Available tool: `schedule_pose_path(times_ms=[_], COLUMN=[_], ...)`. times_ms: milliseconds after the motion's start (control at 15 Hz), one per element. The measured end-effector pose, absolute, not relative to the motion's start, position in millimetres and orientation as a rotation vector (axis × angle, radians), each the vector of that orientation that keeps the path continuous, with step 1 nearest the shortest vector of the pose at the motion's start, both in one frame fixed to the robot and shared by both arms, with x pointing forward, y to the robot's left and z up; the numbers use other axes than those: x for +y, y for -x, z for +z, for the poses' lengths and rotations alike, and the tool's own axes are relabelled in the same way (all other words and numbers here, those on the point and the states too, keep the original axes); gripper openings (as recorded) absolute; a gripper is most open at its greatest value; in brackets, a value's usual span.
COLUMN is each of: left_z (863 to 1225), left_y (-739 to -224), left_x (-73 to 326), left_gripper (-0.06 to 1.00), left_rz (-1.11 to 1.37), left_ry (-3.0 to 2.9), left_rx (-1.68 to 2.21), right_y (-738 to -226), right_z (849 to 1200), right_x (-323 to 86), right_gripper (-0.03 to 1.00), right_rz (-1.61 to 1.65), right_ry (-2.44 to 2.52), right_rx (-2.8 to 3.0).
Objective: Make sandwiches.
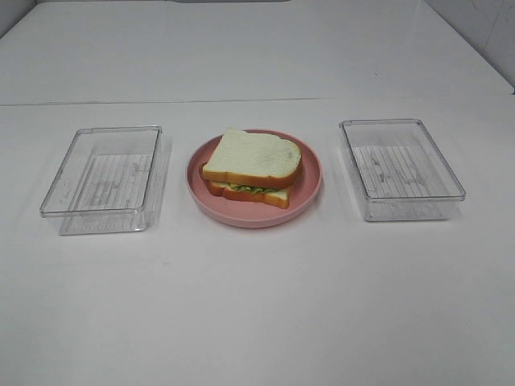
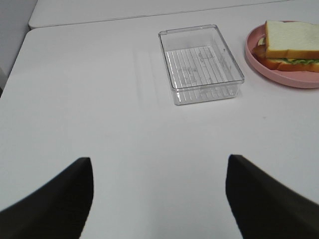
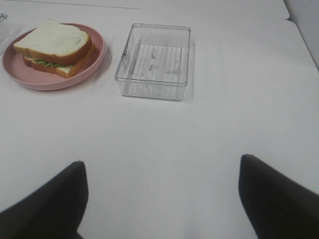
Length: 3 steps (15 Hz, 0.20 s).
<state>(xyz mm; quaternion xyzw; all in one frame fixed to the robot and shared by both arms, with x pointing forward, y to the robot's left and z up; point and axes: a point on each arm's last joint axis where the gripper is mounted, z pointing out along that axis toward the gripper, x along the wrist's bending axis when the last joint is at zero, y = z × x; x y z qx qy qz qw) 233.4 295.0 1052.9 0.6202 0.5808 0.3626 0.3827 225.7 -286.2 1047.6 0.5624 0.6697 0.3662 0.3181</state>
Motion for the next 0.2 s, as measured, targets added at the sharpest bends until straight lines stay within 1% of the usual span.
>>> schedule_pose_path(times_ms=[200], left_z=[1052.9], left_y=[-233.4], left_x=[295.0], left_gripper=[0.70], left_rz=[0.925], left_ry=[-1.582], left_rx=[1.481], right_y=[-225.7], right_z=[1047.6], right_x=[-286.2], right_gripper=[0.78], right_rz=[0.963], right_ry=[-1.480], right_rx=[1.762])
